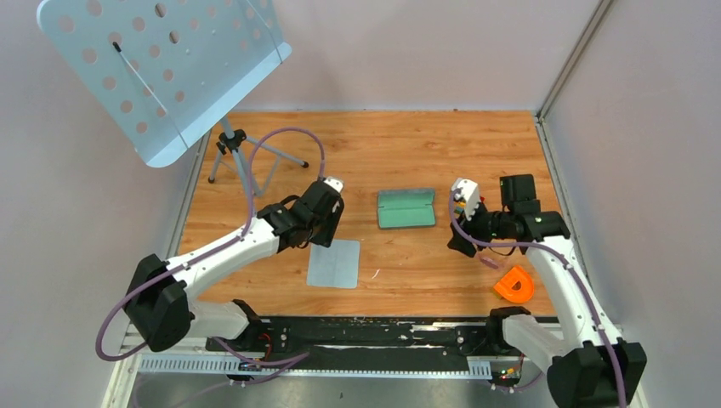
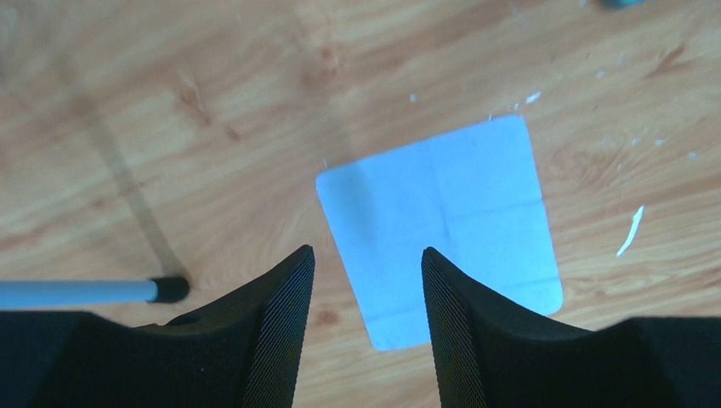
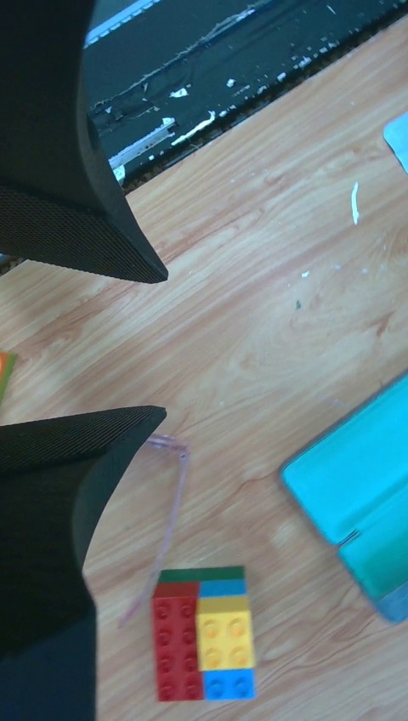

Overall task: Organize the sunglasses
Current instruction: Fold the glasses cleaning cloth at the center of the board.

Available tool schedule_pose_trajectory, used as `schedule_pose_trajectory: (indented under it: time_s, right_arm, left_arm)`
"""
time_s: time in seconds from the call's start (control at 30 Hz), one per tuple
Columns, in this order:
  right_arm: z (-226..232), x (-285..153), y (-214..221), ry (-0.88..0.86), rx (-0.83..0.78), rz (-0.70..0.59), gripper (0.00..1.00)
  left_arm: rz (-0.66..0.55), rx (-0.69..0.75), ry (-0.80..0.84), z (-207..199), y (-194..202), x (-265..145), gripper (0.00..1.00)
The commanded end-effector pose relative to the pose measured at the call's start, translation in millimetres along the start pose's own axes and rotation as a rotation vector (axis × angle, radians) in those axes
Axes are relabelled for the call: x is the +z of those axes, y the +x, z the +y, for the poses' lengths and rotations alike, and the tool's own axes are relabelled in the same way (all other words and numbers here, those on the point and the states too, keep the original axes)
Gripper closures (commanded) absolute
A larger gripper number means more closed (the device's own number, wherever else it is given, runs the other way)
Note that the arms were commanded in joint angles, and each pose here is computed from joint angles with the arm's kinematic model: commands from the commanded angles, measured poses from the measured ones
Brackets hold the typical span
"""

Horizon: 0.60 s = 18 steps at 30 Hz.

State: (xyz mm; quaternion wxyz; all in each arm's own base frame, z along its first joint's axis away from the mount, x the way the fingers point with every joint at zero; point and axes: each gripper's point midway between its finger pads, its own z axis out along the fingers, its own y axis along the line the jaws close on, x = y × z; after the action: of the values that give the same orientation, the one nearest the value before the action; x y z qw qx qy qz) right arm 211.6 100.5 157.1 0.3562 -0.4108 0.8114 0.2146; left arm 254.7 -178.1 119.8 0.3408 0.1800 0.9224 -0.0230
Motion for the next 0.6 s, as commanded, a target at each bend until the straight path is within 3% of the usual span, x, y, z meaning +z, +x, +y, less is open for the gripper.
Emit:
schedule_pose_trajectory:
  time_s: [0.0,0.2,0.37,0.43,0.57]
  right_arm:
    - [4,9,-22,-0.031,-0.115,0.010,0.42]
    - [10,24,-34,-0.091,-0.093,0.001,0.45]
    - [11,27,-40,-0.091,-0.070,-0.028,0.45]
    - [11,29,-40,-0.090,-0.056,-0.029,0.45]
    - [15,35,-37,-0.109,-0.064,-0.010,0.49]
  left_arm:
    - [0.071,-0.099,0.055,-10,30,1,0.48]
    - [-0.023,-0.102,0.327,-55,34,-25,0.55]
    - [0.006,-0.028,0.351,-74,48,-34,0.50]
    - [0.019,0.001,0.295,-71,51,-31,0.48]
    - [0.023,0.071,-0.020,-19,43,-13,0.48]
